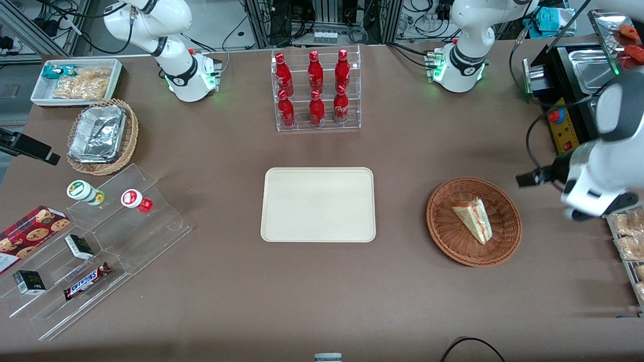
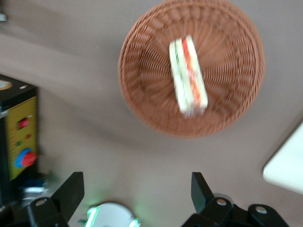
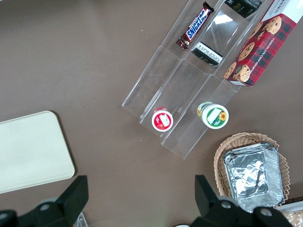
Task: Place sandwich from basket to tray
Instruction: 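Move the left gripper down over the sandwich in the wicker basket, then lower the open left gripper around the wrapped sandwich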
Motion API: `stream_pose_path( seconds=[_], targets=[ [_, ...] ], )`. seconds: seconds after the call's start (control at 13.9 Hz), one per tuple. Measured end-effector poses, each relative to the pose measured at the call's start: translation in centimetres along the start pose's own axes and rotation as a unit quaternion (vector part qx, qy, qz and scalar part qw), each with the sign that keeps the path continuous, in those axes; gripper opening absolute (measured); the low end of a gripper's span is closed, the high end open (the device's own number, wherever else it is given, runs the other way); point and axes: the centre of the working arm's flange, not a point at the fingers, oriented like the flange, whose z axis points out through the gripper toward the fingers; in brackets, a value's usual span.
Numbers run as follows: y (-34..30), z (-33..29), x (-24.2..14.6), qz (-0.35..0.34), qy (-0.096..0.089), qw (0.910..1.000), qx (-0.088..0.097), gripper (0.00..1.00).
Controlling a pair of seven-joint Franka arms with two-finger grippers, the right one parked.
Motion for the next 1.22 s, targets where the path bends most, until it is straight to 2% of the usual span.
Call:
stream_pose_path(
  seconds=[0.22, 0.43, 0.58, 0.94, 1.22],
  targets=[
    [1.4, 4.2, 3.6, -0.061, 0.004, 0.9979, -0.019, 1.0],
    [3.0, 8.9, 5.6, -0.084, 0.036, 0.9948, -0.045, 1.0],
    [3.7, 12.3, 5.6, -0.083, 0.046, 0.994, -0.054, 1.0],
    [3.9, 15.4, 5.1, -0.083, 0.029, 0.995, -0.046, 1.0],
    [4.3, 16.1, 5.5, -0.088, 0.034, 0.9941, -0.053, 1.0]
  ],
)
